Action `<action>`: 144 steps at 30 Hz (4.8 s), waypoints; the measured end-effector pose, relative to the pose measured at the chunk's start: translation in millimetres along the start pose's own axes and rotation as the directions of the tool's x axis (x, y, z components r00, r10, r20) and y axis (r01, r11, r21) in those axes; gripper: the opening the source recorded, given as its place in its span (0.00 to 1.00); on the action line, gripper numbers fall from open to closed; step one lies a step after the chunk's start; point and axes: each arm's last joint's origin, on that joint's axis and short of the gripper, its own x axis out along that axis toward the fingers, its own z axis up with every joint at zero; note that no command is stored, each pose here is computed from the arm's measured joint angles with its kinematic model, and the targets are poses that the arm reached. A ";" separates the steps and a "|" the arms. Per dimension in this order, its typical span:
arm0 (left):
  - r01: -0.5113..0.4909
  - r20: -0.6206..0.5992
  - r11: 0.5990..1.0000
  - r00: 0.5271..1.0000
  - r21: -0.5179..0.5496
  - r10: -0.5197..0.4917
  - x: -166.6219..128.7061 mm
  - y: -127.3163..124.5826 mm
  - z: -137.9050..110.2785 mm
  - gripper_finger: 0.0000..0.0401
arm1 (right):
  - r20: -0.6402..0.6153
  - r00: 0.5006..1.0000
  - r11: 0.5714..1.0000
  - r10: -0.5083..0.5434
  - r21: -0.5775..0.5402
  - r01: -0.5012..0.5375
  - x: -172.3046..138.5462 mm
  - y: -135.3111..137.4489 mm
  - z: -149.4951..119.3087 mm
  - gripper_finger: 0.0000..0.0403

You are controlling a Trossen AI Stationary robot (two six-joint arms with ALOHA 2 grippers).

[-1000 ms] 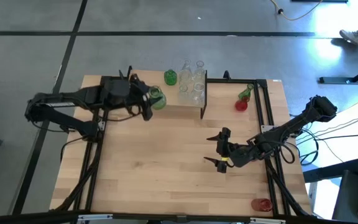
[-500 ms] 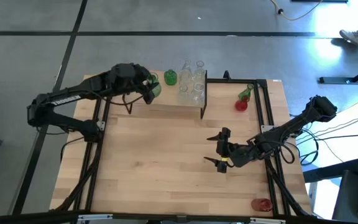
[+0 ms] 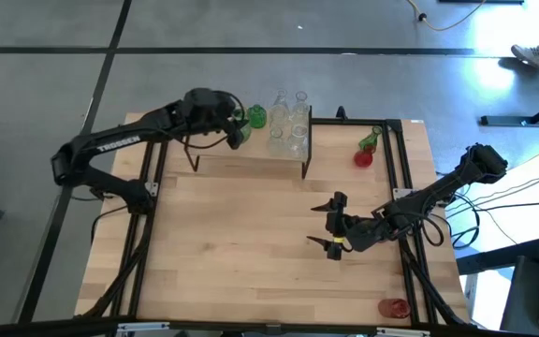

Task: Sort vases onto shelf
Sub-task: Put the bottom green vase aligned with the other green vase on the shelf, then put the green vase aligned with the other green vases on the shelf

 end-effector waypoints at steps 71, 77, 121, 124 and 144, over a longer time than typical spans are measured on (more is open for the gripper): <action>0.069 0.038 0.997 0.997 0.016 -0.070 58.7 -16.7 -5.9 0.84 | 0.007 1.000 1.000 -0.021 -0.001 0.021 0.0 -0.7 0.2 0.92; 0.072 0.087 0.997 0.994 0.017 -0.073 44.3 -14.6 2.0 0.84 | 0.007 1.000 1.000 -0.020 0.000 0.020 0.0 -0.6 0.3 0.92; 0.682 0.066 0.678 0.690 0.276 -0.721 -74.2 -155.1 -182.1 0.84 | -0.074 0.981 0.958 -0.178 0.215 0.190 10.9 -33.7 0.0 0.92; 0.700 0.056 0.666 0.677 0.258 -0.734 -73.8 -151.9 -199.4 0.84 | -0.148 0.957 0.924 -0.249 0.259 0.280 6.2 -54.5 4.2 0.92; 0.604 0.098 0.759 0.763 0.243 -0.639 -73.8 -142.8 -228.7 0.84 | -0.564 0.600 0.580 -0.567 0.244 0.777 -47.2 -192.0 33.4 0.92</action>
